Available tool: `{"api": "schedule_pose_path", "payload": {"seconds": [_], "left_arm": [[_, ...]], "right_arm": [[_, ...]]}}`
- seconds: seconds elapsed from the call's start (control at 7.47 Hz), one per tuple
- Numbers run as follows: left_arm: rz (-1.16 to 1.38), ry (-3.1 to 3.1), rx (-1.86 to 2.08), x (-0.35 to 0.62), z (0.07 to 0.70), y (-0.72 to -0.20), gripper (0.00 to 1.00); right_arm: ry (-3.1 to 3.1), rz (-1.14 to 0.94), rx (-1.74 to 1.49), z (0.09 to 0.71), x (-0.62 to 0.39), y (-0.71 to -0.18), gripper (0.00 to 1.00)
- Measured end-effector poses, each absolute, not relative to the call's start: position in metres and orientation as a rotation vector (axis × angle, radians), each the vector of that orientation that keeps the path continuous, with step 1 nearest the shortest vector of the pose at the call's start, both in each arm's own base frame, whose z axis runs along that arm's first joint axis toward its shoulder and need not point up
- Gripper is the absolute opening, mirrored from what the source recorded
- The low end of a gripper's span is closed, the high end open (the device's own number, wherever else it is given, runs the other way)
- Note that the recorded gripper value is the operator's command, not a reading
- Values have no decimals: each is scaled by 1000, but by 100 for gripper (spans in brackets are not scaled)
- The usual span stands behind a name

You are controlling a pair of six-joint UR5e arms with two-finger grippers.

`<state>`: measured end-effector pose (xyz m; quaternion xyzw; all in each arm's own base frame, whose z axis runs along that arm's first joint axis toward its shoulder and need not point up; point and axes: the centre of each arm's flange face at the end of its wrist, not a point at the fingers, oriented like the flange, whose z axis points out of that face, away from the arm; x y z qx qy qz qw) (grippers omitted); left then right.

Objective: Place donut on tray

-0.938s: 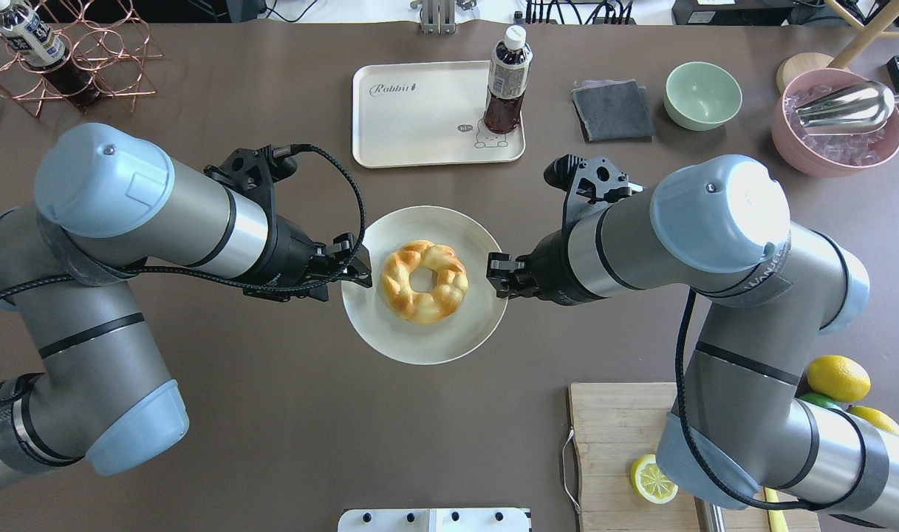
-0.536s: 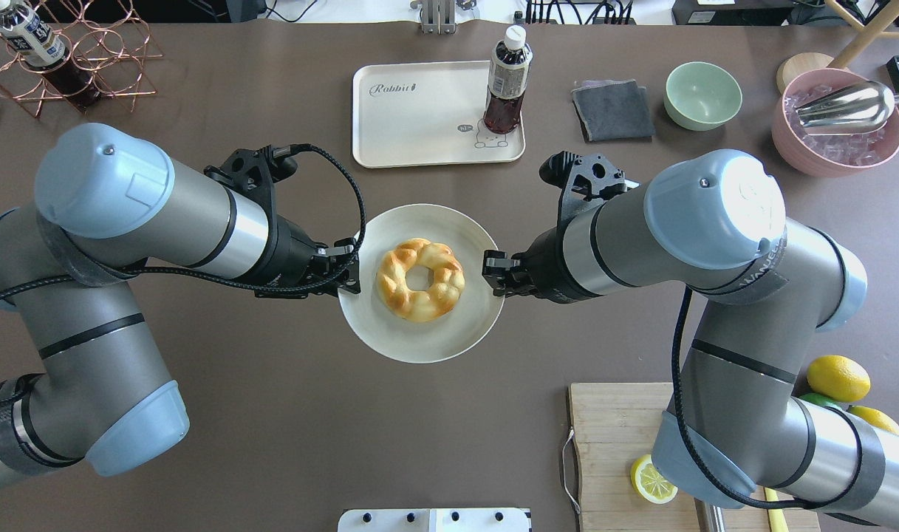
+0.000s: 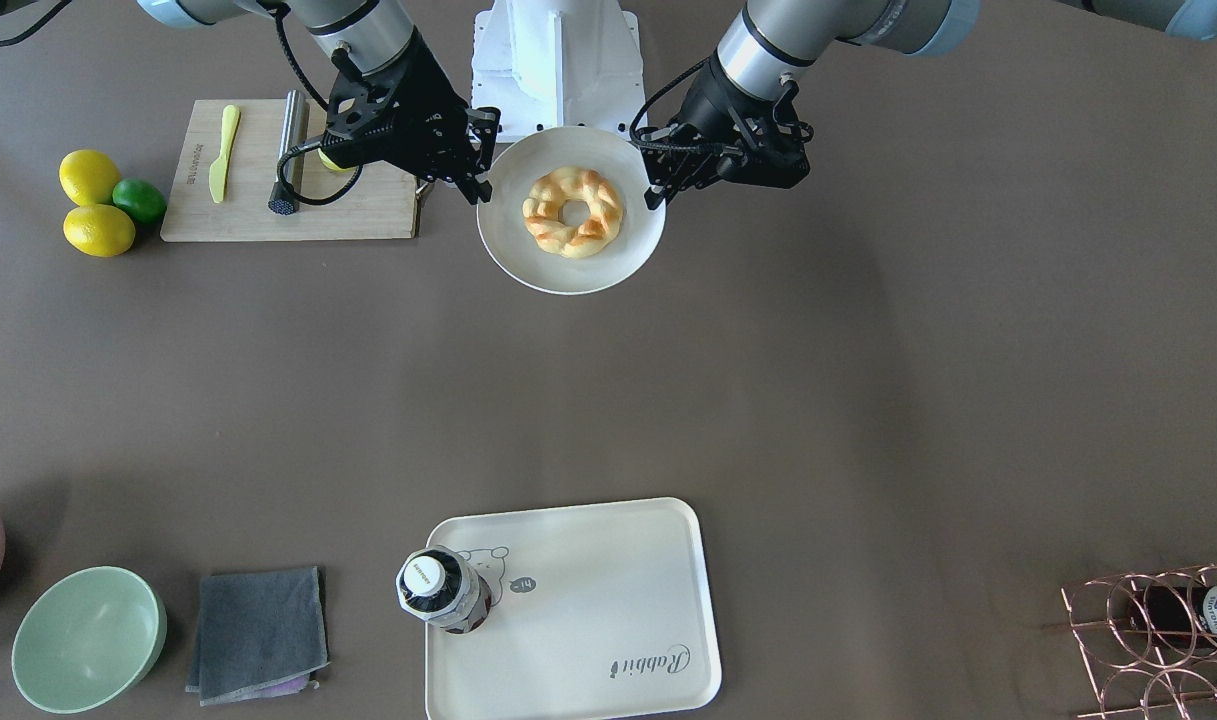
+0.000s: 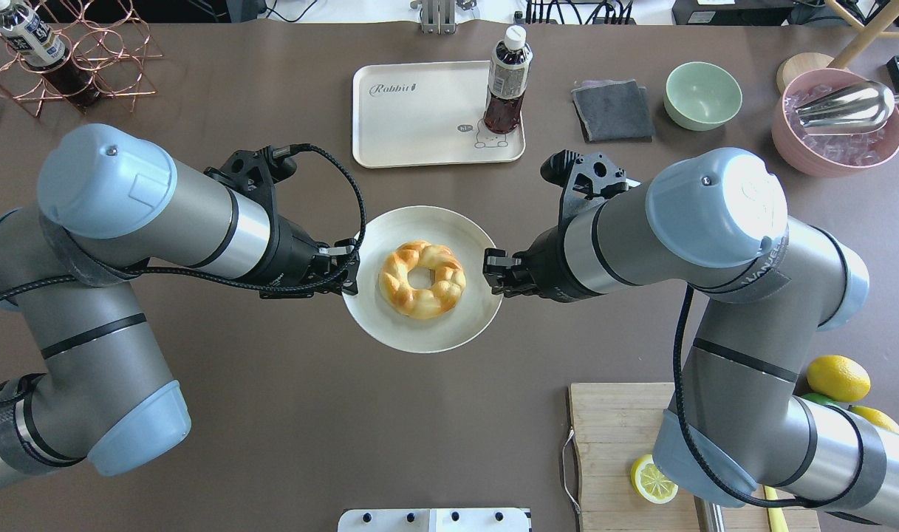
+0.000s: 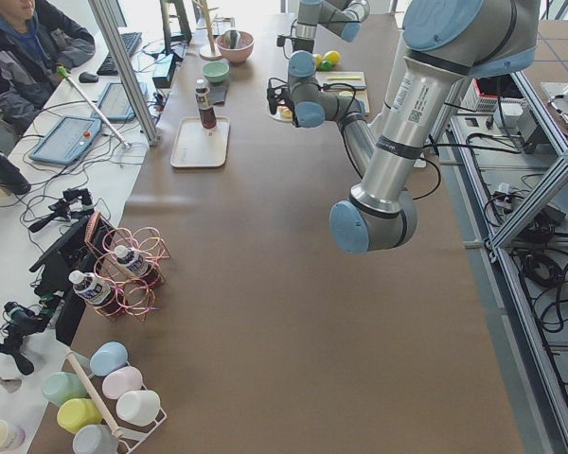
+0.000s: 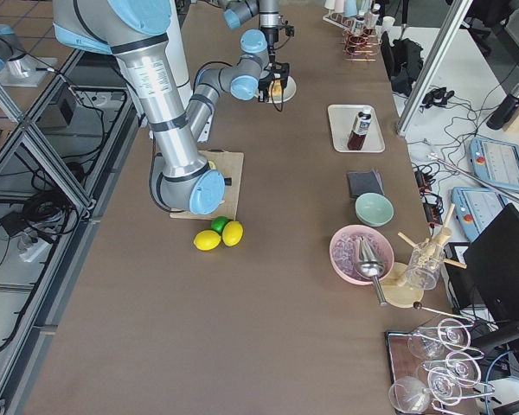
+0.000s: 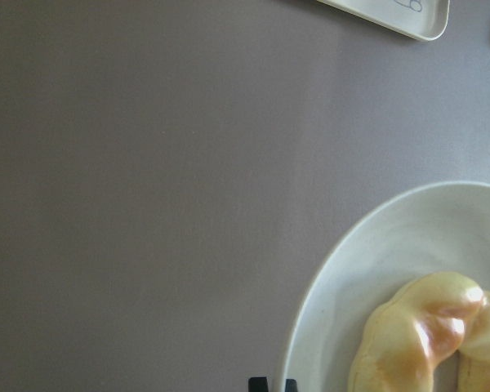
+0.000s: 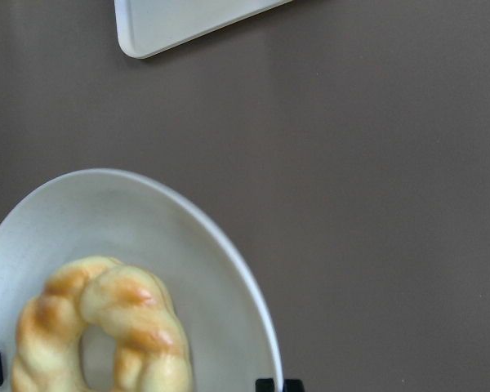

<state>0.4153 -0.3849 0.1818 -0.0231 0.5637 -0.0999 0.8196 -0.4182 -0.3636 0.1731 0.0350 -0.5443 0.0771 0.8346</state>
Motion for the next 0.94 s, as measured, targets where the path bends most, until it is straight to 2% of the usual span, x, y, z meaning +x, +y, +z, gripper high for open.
{"api": "schedule_pose_path", "payload": {"seconds": [0.4,0.67,0.94], "left_arm": [[-298,1177,-52,427,185,-402,0],[-398,1136,-18,430,197,-456,0],[-578,1142,2,454,241,-544,0]], "right_arm": [[-1148,180,72,180,-400,-374,100],[-1132,186,57,199,-377,-380,100],[-1096,164,62,227,-356,-377,100]]}}
